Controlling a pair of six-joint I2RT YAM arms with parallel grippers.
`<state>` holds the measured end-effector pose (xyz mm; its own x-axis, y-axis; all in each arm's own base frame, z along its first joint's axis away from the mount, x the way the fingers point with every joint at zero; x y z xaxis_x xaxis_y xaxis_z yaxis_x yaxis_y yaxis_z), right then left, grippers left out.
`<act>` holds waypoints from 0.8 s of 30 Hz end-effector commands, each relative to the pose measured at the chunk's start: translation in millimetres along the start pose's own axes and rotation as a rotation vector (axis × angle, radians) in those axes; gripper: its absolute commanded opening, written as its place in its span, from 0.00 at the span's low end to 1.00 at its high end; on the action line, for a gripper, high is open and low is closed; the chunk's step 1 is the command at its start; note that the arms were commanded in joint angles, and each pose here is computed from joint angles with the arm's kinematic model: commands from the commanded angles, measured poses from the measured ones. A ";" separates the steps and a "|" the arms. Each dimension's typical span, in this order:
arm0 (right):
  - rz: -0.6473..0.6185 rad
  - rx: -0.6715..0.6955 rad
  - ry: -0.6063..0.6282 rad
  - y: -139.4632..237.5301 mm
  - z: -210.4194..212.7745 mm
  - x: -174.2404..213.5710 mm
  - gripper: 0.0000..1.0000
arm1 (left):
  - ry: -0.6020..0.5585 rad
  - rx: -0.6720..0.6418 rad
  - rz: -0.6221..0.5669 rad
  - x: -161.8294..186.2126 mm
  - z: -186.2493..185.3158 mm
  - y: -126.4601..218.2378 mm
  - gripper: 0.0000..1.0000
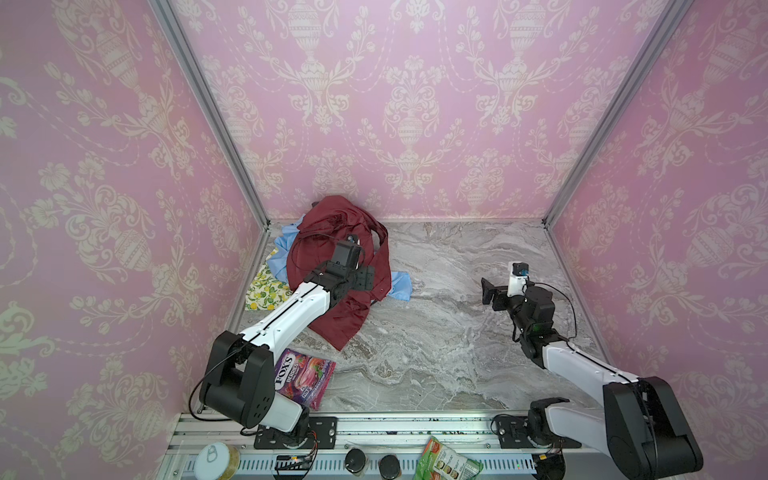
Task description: Pick out a specific cloth from the pile
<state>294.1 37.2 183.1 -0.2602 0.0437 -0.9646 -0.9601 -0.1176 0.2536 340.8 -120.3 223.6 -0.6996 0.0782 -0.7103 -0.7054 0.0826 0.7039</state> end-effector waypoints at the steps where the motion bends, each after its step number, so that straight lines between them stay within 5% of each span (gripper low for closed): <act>1: 0.040 -0.042 -0.061 -7.2 15.8 -10.7 0.97 | -0.003 0.000 0.039 -2.4 -0.7 3.1 0.94; 7: 0.149 -0.075 -0.264 -30.2 57.7 -14.6 0.92 | 0.042 0.068 0.067 -12.7 -11.9 -6.2 0.92; 13: 0.359 -0.129 -0.288 -71.0 121.2 -3.8 0.85 | 0.040 0.091 0.074 -21.5 -14.6 -1.1 0.92; 24: 0.556 -0.183 -0.317 -126.0 188.3 17.1 0.70 | 0.015 0.130 0.061 -7.5 -10.9 20.2 0.92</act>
<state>386.1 227.2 149.8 -0.7163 0.1863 -0.6724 -0.6868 -0.3582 0.6324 342.5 -131.9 242.3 -0.7339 0.0587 -0.6767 -0.6590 0.1800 0.7303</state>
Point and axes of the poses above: each gripper's point midway between its finger pads, its own y axis back along the fingers, its own z axis along the line the jaws close on, x = y × z, the point moved 8 cm from there along y, back along the fingers
